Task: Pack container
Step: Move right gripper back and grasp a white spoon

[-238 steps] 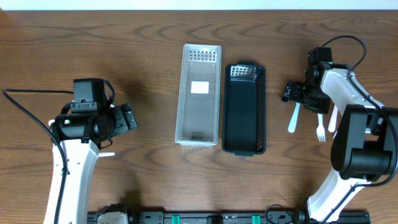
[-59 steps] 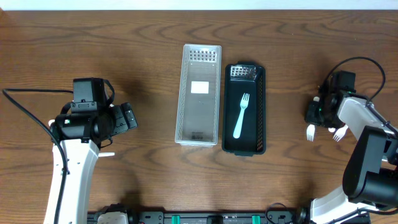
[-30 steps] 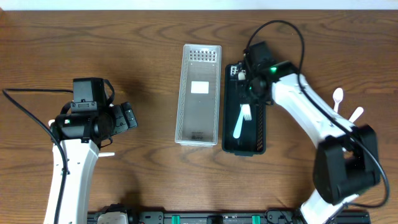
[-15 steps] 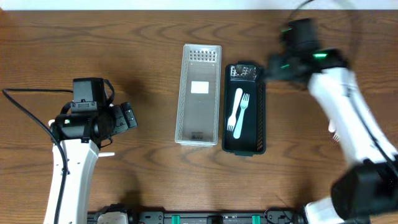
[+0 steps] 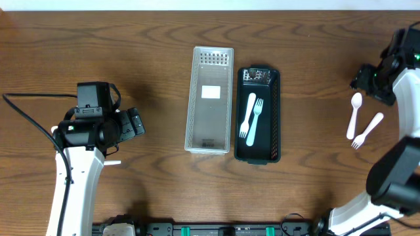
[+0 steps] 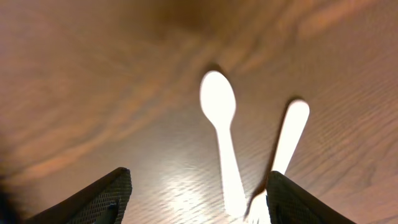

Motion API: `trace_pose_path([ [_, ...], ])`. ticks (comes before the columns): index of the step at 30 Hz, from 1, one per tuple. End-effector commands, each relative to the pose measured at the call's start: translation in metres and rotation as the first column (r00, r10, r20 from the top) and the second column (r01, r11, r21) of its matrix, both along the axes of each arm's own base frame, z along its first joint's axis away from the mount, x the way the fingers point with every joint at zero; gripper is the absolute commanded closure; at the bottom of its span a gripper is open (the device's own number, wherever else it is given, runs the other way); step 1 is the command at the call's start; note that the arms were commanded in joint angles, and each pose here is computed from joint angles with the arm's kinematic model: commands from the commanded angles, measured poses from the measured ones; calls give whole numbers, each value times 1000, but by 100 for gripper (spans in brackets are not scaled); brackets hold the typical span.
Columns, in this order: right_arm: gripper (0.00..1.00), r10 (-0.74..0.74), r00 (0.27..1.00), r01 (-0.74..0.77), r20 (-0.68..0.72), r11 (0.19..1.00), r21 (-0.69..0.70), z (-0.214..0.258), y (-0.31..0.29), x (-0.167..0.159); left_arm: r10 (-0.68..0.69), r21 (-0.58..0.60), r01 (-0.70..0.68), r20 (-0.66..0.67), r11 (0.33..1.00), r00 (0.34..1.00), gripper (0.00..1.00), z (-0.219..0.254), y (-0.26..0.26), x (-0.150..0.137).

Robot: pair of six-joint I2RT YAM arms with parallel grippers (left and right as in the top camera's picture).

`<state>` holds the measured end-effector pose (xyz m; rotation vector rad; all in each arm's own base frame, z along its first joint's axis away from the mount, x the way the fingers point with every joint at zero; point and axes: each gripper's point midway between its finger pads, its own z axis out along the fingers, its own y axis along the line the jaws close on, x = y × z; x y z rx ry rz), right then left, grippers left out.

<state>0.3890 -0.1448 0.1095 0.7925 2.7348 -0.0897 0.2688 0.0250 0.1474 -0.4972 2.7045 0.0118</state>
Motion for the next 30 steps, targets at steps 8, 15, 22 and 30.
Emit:
trace_pose_path([
  [8, 26, 39, 980, -27, -195, 998, 60, -73, -6, -16, -8, 16, 7, 13, 1000, 1000, 2, 6, 3, 4],
  [15, 26, 57, 963, -34, -262, 995, 92, -101, -3, -23, -7, 16, 7, 20, 1000, 1000, 2, 7, 3, 6],
  [22, 25, 67, 958, -40, -278, 994, 103, -109, -1, -26, -7, 17, 7, 32, 1000, 999, 2, 8, 3, 9],
  [30, 23, 76, 954, -46, -291, 993, 110, -124, 3, -36, -8, 17, 7, 32, 1000, 999, 2, 8, 3, 8],
])
